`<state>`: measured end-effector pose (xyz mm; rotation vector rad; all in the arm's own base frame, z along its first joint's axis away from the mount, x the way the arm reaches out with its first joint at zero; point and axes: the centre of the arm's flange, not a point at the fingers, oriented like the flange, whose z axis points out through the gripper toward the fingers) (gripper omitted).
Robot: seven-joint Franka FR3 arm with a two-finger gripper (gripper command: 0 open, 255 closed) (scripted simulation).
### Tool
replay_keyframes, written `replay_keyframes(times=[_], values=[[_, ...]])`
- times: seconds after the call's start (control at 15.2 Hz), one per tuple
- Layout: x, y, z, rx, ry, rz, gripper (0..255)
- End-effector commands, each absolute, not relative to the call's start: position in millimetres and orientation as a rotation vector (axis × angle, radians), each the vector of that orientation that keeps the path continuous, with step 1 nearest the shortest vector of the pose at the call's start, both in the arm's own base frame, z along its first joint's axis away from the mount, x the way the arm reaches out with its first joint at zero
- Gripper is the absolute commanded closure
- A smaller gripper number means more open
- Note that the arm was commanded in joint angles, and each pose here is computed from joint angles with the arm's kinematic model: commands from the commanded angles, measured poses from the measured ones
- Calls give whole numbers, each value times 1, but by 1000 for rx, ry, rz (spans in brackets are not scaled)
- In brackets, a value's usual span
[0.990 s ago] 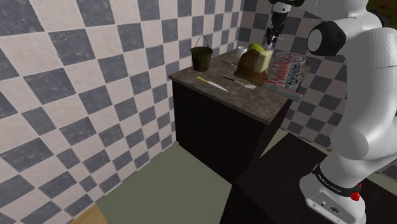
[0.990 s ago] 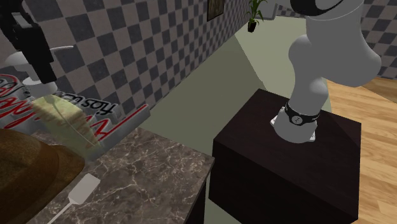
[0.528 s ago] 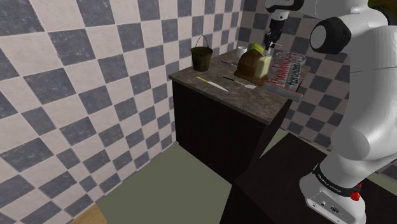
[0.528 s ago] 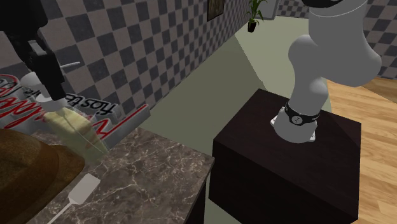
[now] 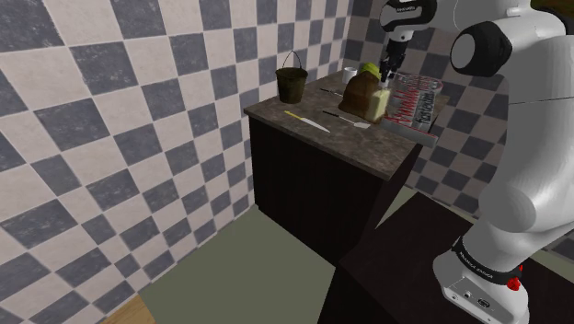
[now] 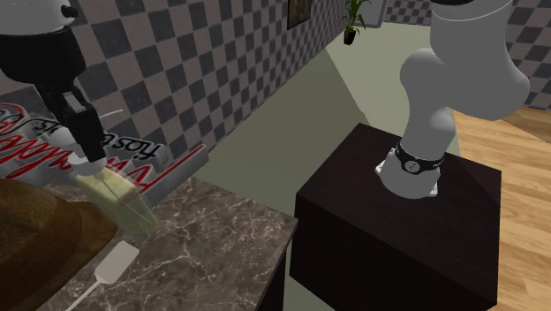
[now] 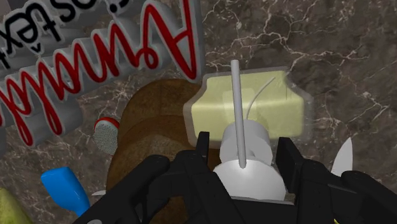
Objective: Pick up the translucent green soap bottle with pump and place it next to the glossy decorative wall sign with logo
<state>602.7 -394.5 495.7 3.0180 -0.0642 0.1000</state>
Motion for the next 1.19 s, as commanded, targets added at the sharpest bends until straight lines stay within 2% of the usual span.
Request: replay_keyframes(times=[0.0, 0.73, 1.12], values=[[602, -395, 486, 3018, -64, 101, 255], [602, -395, 427, 3018, -64, 101, 255], [602, -395, 424, 3018, -64, 101, 255]])
